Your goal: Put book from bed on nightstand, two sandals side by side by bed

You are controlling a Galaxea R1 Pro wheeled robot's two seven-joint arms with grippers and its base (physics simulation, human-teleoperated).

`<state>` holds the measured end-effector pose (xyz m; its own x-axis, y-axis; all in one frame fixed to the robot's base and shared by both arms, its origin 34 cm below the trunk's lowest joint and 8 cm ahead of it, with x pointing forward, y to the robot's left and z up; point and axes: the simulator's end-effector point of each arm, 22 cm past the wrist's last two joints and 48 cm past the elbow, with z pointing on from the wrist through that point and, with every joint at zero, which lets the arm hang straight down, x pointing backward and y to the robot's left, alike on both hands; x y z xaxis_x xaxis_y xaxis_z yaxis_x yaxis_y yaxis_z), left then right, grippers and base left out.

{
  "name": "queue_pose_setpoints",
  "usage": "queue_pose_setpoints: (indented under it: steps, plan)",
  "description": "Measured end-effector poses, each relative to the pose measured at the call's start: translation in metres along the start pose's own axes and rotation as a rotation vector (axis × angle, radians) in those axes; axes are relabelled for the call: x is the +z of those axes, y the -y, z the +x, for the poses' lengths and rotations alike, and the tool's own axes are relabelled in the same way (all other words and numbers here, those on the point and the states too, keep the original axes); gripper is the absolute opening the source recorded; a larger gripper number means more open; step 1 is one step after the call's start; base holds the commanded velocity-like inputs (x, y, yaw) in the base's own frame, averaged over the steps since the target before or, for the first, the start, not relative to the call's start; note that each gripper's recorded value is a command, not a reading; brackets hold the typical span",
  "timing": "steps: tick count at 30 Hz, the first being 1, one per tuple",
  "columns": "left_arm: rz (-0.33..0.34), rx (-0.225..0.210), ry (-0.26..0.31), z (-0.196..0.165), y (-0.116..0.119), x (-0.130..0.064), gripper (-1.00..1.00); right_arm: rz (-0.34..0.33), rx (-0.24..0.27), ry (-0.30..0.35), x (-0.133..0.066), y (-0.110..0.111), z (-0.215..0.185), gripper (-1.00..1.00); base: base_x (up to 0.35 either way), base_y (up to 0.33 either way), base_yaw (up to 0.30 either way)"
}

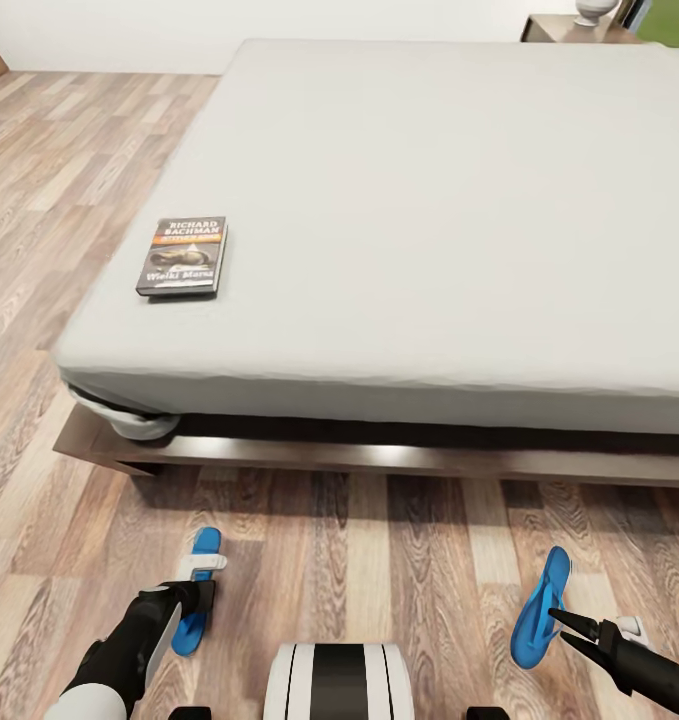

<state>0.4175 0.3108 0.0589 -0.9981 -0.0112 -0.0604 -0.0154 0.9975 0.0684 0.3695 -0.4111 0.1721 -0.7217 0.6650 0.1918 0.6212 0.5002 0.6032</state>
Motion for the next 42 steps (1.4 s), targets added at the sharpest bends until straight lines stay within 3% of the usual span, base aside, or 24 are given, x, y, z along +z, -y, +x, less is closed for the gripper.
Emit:
queue_pose_setpoints:
  steps: [17, 42]
  plan:
    - [-0.001, -0.002, 0.002, -0.0004, -0.0013, 0.0000, -1.00, 0.000, 0.000, 0.000, -0.0001, 0.0000, 0.0000, -1.00, 0.101, 0.096, 0.000]
    - [-0.001, 0.000, -0.019, 0.0091, -0.0006, 0.0068, -1.00, 0.014, 0.011, -0.010, 0.0028, 0.0079, 0.0035, -1.00, 0.003, 0.003, 0.000]
